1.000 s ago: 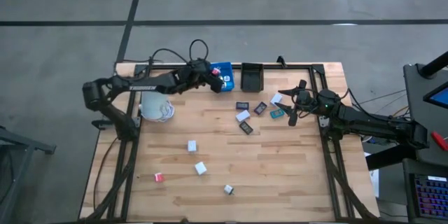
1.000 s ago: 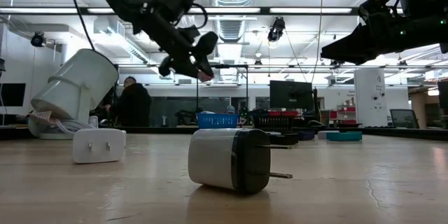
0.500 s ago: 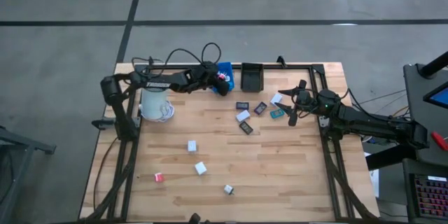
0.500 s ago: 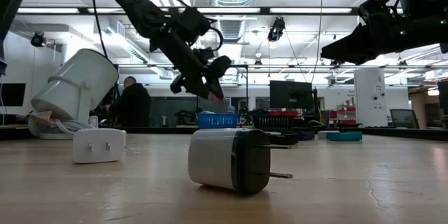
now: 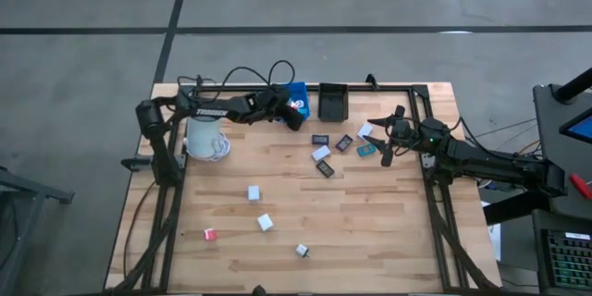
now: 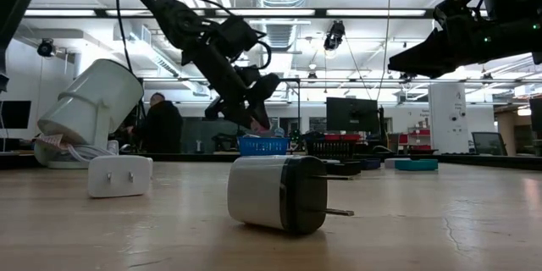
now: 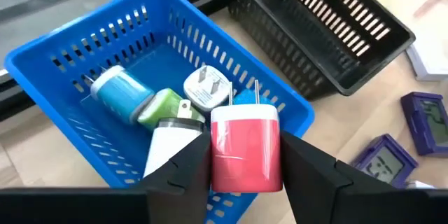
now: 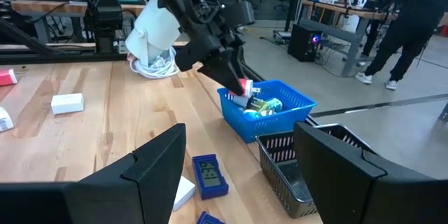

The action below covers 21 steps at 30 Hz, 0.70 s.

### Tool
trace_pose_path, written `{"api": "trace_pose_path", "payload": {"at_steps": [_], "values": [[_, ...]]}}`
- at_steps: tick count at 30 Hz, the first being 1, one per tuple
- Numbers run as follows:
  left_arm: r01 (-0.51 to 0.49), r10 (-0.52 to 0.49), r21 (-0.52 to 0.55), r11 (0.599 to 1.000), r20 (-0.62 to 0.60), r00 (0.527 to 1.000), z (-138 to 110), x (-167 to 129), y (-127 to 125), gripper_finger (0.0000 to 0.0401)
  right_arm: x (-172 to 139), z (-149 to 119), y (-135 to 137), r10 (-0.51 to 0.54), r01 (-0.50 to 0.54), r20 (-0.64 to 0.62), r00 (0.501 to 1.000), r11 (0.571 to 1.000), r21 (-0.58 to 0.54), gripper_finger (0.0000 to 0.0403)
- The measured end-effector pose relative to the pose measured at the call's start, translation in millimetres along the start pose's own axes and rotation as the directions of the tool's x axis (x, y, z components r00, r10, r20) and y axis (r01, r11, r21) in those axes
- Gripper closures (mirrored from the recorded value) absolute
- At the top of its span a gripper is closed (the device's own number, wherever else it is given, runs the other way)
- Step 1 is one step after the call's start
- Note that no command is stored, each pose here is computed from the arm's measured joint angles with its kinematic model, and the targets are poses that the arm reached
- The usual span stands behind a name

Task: Pick & Place Office items
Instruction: Put the right small red adapter into the blue basket

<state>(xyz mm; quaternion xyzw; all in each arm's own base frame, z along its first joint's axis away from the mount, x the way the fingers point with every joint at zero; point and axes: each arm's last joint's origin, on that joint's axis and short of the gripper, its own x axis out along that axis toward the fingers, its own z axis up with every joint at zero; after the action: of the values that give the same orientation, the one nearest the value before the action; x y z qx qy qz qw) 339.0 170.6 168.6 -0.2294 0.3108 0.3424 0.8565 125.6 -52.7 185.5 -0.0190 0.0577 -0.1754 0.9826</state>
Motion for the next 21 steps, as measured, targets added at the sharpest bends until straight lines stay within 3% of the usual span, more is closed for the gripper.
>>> {"api": "trace_pose_path", "payload": {"at_steps": [15,21], "values": [[0.002,-0.002,0.010,1.000,-0.005,1.000,-0.7,0.4,0.1,0.0245,0.0,-0.2,0.0,0.000,0.000,-0.001,1.000,1.000,0.000,0.0147],[0.004,-0.004,0.020,1.000,-0.007,1.000,-0.9,0.4,0.1,0.0227,0.0,0.0,0.0,0.000,0.000,0.000,1.000,1.000,0.000,0.0147]]}}
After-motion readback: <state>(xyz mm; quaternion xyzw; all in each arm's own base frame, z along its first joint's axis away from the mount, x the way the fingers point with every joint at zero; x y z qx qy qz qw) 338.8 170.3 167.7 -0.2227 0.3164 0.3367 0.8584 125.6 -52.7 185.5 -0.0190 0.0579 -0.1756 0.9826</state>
